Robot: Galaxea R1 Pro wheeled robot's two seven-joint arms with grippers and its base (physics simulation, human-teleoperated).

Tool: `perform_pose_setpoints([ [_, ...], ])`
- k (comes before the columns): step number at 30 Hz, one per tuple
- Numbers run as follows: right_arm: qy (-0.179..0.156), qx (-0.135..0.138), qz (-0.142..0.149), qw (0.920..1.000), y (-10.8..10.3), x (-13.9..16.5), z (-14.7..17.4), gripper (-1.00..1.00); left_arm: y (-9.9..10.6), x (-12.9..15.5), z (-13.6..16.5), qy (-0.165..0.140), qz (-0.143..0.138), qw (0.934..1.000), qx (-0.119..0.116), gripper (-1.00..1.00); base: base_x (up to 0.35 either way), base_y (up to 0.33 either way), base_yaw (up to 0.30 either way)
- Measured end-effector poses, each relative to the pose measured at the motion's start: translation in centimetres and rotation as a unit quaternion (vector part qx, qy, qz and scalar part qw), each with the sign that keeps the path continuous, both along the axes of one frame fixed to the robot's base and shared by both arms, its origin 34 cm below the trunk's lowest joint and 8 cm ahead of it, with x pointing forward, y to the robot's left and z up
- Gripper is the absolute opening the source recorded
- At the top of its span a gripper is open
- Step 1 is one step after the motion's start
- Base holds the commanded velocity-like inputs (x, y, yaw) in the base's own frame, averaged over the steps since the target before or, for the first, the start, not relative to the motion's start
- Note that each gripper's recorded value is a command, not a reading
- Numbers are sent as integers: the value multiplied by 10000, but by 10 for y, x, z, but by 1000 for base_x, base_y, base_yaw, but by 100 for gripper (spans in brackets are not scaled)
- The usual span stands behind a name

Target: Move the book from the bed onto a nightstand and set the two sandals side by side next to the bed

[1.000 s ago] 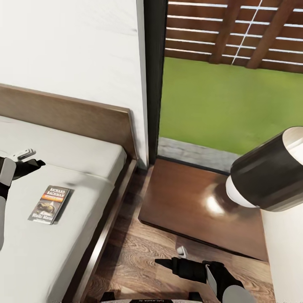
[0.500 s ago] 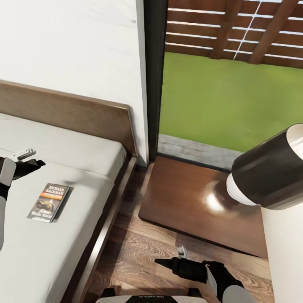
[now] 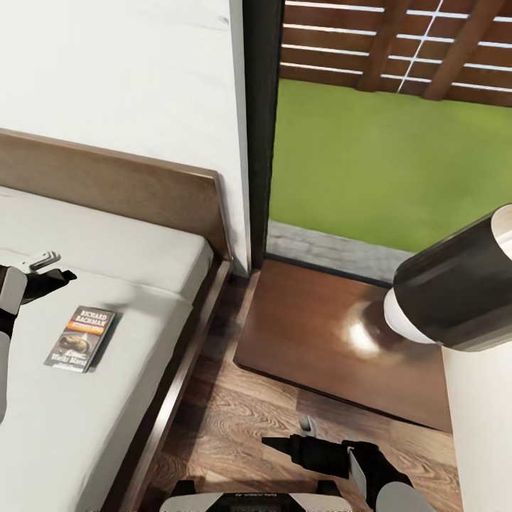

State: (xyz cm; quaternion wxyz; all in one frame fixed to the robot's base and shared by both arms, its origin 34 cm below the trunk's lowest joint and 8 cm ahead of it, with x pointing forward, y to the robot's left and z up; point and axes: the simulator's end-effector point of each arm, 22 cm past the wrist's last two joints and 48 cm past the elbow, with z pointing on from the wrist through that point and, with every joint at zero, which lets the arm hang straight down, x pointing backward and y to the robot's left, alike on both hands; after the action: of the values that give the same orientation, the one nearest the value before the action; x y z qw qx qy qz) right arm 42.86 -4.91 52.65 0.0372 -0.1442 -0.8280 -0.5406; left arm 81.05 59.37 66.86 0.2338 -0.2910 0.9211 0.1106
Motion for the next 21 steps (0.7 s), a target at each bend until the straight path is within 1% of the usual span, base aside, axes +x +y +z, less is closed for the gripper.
perform_pose_setpoints([
  [21,126,1,1,9999,0,-9,-7,100,0,-5,-17,125,-3,9999,-3,100,0,0,0],
])
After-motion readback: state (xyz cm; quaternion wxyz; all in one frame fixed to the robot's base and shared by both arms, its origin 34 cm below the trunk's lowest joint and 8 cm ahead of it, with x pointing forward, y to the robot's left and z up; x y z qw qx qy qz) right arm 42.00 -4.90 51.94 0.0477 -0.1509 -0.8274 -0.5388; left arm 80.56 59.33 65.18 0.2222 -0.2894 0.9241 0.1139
